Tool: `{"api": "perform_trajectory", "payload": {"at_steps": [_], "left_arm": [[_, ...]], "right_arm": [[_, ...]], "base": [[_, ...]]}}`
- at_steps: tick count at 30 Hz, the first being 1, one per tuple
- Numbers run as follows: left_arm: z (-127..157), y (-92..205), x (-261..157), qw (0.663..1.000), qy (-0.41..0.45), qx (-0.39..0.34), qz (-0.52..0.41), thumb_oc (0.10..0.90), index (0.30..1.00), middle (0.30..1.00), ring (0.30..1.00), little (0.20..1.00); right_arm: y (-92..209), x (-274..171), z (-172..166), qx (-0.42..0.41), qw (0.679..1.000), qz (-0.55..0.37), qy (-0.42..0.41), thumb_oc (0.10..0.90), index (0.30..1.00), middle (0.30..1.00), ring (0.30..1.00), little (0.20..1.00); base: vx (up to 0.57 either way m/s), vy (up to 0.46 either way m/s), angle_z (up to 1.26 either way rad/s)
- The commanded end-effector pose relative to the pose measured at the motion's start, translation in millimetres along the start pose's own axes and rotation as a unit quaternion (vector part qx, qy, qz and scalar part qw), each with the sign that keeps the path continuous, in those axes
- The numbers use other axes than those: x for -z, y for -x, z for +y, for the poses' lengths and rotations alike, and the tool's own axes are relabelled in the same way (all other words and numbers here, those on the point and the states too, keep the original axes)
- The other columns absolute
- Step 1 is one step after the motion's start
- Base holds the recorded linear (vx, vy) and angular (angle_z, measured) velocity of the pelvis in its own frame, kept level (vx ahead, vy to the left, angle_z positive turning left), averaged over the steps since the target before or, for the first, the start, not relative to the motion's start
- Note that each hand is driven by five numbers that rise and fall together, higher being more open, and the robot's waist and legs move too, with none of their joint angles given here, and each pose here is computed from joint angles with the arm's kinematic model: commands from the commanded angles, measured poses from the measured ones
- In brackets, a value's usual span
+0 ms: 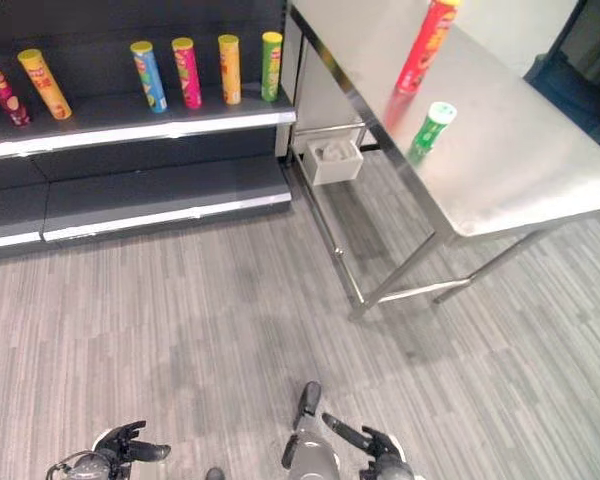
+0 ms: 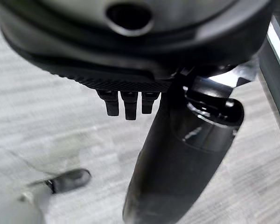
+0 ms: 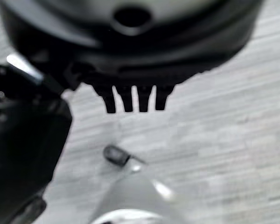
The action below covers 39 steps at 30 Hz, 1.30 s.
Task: Put the goods on the table back onto the shelves and tidy them up.
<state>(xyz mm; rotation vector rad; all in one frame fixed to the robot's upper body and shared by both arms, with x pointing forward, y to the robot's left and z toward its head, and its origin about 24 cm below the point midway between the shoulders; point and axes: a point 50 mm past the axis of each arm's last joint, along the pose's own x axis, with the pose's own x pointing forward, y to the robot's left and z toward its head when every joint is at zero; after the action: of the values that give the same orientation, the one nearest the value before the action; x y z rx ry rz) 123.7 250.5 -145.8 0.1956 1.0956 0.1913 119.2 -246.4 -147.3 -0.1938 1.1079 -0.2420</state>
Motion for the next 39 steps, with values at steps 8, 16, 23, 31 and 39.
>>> {"api": "perform_trajectory", "payload": {"at_steps": [8,16,23,31,39], "left_arm": [[-10,0,-25,0.998,0.029,0.022,-0.058,0.8,0.9,0.9,0.9,0.9],[-24,1,-29,0.996,0.047,0.044,-0.064,0.8,0.9,0.9,0.9,0.9],[-23,1,-12,0.997,0.058,0.036,-0.032,0.8,0.9,0.9,0.9,0.9],[3,-2,-15,0.999,0.033,-0.003,-0.025,0.8,0.9,0.9,0.9,0.9],[31,-2,-32,0.997,0.037,-0.037,-0.057,0.8,0.9,0.9,0.9,0.9]], "right_arm": [[0,-21,-34,0.032,0.997,-0.049,0.048,0.8,0.9,0.9,0.9,0.9],[0,-40,-35,0.032,0.995,-0.082,0.046,0.8,0.9,0.9,0.9,0.9],[-1,-30,-29,0.029,0.995,-0.064,0.074,0.8,0.9,0.9,0.9,0.9],[-3,-3,-27,0.041,0.999,0.008,0.027,0.8,0.9,0.9,0.9,0.9],[27,35,-146,0.254,0.95,0.036,-0.177,0.8,0.9,0.9,0.9,0.9]], "base": [[0.21,-0.287,-0.02],[0.15,-0.139,-0.01],[0.29,0.135,-0.46],[0.12,0.306,-0.6],[0.07,0.027,-0.2]]}}
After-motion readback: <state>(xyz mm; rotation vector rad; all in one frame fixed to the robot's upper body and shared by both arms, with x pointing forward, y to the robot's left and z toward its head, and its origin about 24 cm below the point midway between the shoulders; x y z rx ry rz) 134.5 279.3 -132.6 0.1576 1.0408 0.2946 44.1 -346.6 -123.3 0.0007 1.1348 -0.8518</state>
